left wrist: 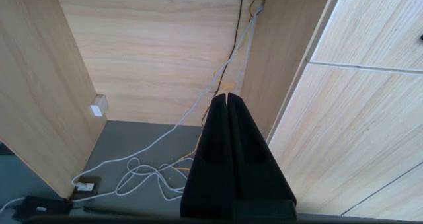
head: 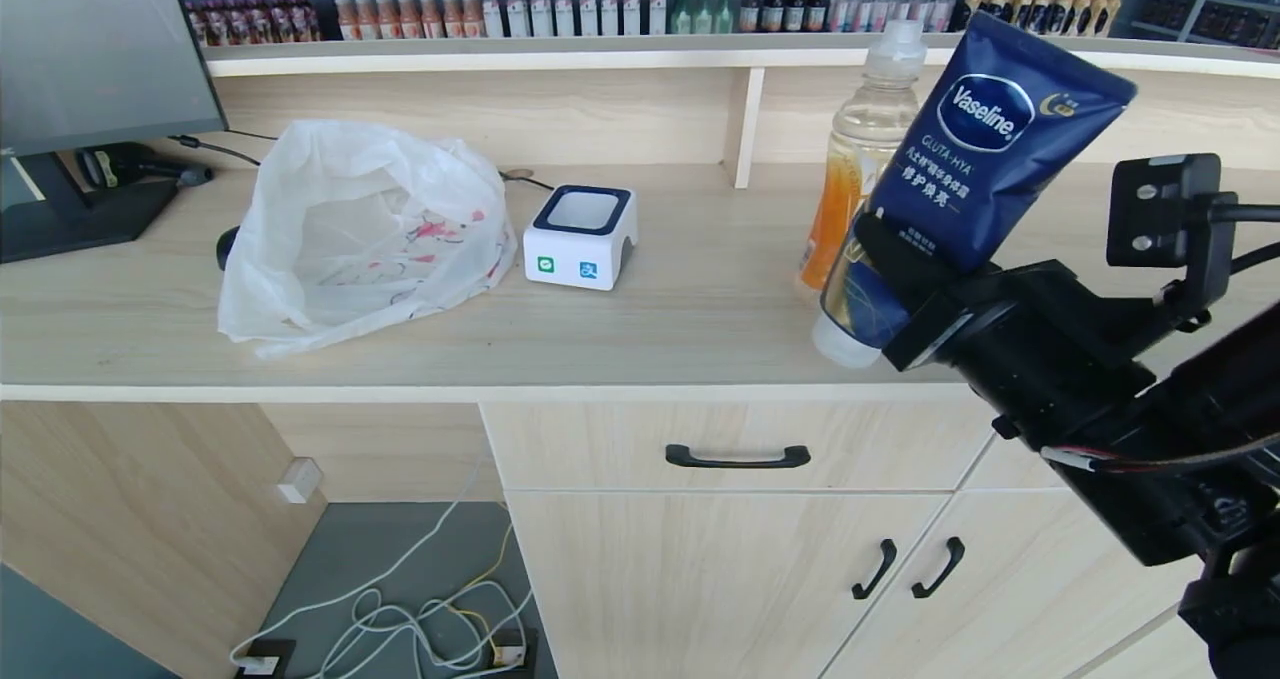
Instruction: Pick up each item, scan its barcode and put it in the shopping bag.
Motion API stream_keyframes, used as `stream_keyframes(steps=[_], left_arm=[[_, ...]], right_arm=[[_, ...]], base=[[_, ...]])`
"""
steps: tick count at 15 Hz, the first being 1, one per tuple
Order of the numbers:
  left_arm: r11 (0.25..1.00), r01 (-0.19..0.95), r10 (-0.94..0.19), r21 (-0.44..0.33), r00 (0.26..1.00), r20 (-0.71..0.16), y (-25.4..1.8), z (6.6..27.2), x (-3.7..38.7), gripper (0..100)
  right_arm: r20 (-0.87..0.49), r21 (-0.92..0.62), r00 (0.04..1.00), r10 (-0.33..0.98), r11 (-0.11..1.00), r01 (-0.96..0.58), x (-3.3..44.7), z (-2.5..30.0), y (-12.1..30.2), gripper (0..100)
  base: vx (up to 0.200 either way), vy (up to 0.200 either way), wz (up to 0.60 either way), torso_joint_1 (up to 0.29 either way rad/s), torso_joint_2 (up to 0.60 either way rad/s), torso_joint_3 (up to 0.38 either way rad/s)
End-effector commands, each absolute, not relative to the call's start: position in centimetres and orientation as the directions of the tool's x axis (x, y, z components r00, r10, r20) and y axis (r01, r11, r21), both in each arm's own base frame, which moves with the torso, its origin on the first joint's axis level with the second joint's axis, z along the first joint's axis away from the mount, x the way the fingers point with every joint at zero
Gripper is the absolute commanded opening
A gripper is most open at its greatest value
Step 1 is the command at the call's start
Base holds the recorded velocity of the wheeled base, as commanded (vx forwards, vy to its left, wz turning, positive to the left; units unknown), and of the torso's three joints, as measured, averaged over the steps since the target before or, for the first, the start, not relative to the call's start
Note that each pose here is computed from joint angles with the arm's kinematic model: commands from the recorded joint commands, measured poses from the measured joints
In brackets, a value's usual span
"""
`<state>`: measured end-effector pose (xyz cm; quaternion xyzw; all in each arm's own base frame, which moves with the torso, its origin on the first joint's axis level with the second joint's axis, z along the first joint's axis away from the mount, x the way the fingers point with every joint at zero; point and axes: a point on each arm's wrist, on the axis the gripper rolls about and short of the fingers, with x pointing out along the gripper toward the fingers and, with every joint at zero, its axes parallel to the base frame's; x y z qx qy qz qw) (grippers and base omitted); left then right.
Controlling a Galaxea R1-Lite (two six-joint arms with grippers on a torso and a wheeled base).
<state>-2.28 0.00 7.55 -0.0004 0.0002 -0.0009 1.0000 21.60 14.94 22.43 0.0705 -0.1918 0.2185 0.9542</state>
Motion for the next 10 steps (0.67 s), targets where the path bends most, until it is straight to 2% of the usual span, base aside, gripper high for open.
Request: stream_keyframes(steps=[1, 10], left_arm=[[1.0, 0.002, -0.002, -0.002, 1.0, 0.0, 0.0, 7.55, -2.28, 0], [1.0, 0.002, -0.002, 0.0, 1.0, 0.0, 0.0, 7.55, -2.28, 0]], right_arm=[[0.43, 0.068, 0.832, 0.35, 0.906, -0.417, 22.03, 23.4, 15.12, 0], [0.435, 0.05, 0.818, 0.377, 0.897, -0.44, 22.83, 23.39, 15.87, 0]], base=[[0.0, 0.0, 0.0, 0.0, 0.0, 0.0], [0.0, 0.0, 0.0, 0.0, 0.0, 0.0]])
